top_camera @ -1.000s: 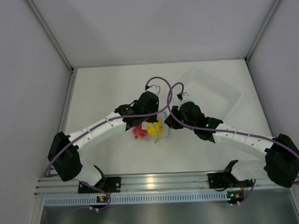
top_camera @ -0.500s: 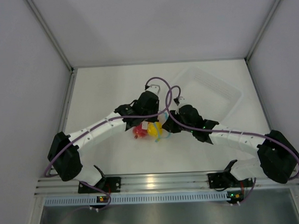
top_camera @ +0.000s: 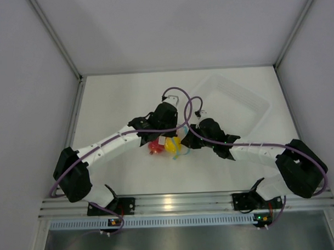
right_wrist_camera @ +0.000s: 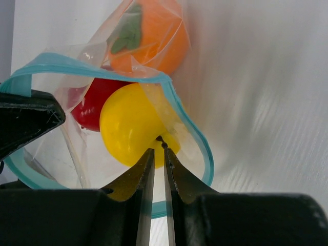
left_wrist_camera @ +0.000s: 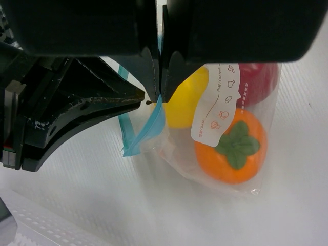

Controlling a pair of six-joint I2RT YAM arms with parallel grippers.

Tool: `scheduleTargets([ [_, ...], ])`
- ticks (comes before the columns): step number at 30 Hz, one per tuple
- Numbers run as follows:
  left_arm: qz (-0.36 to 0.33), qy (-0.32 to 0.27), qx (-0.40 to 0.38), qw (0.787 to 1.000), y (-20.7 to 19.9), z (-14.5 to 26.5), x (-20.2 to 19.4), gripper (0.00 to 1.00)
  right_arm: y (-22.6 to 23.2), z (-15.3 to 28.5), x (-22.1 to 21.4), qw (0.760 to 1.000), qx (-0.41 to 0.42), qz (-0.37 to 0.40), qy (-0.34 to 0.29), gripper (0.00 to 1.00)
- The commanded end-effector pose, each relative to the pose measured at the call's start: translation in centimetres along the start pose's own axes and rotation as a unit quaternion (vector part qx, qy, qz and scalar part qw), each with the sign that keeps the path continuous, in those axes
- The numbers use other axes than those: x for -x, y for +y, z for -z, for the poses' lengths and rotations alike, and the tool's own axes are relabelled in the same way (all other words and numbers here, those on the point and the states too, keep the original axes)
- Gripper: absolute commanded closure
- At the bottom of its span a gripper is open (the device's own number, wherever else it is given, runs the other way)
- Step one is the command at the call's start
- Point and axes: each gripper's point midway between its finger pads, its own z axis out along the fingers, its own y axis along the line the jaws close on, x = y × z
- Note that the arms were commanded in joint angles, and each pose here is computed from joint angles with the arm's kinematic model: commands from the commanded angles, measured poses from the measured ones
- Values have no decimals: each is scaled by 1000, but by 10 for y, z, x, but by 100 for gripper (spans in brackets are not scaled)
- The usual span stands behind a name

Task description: Open the zip-top bag and remove the fake food

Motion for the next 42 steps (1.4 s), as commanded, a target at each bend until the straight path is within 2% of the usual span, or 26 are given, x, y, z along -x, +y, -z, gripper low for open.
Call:
scheduleTargets([
  [1, 11, -24, -24, 999, -11, 1, 13, 100, 5, -6, 18, 999, 21, -11, -32, 86],
  [18, 12, -25, -28, 999, -14, 0, 15, 100, 5, -13, 11, 999, 33, -19, -20, 82],
  [33, 12, -26, -32, 999, -17, 0, 17, 100, -5, -18, 1, 999, 23, -22, -10, 87],
  [42, 11, -24, -38, 999, -19, 0, 17, 100, -3, -19, 4, 999, 29, -20, -16, 86],
])
